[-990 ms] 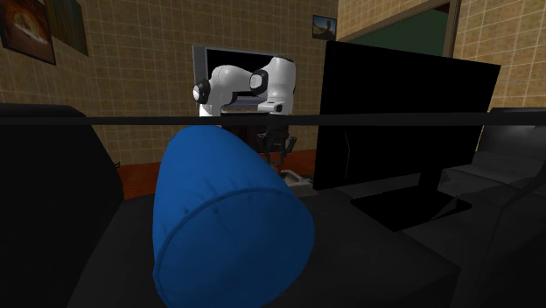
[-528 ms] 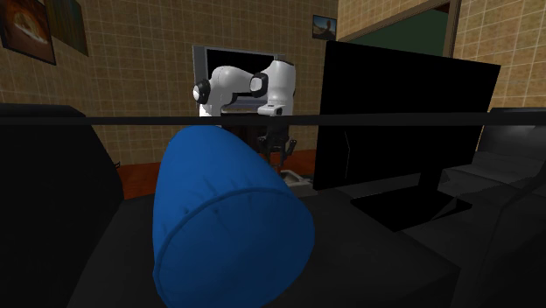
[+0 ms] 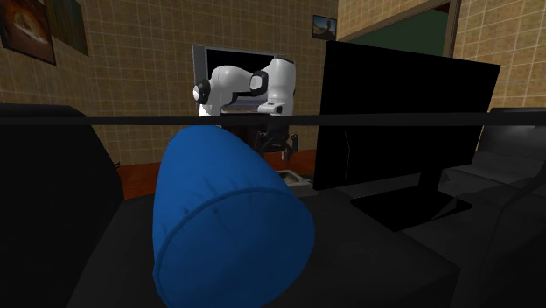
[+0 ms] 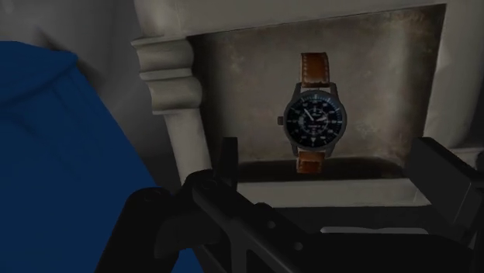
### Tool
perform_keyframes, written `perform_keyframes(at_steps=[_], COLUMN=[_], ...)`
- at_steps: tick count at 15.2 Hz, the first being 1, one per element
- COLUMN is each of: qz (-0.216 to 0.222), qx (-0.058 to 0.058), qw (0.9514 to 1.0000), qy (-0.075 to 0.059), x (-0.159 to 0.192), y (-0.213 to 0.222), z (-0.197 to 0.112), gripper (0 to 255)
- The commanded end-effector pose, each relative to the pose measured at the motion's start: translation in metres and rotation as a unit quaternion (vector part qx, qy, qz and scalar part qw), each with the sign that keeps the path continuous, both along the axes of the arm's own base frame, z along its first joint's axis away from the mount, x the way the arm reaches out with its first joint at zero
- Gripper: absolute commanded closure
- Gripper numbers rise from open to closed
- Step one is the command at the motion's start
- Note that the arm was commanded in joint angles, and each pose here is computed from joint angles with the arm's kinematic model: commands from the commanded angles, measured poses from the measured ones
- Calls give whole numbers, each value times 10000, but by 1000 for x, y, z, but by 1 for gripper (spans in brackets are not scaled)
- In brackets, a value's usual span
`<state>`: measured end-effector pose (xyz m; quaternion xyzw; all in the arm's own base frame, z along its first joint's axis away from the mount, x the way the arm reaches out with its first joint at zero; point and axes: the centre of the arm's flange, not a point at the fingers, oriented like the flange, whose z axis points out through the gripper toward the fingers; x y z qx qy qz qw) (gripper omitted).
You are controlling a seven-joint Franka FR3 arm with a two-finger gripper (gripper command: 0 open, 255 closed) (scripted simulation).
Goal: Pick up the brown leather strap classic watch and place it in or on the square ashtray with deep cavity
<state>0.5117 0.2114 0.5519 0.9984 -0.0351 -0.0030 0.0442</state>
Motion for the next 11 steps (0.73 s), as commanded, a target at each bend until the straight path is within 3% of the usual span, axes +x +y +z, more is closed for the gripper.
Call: perform_keyframes(at_steps=[1, 3, 11], qz=[-1, -1, -1], qx=[-1, -1, -1], qw=[10000, 10000, 10000], qy=[1, 1, 1], x=[0, 0, 0], y=[2, 4, 4], z=[20, 44, 44], gripper=[0, 0, 0])
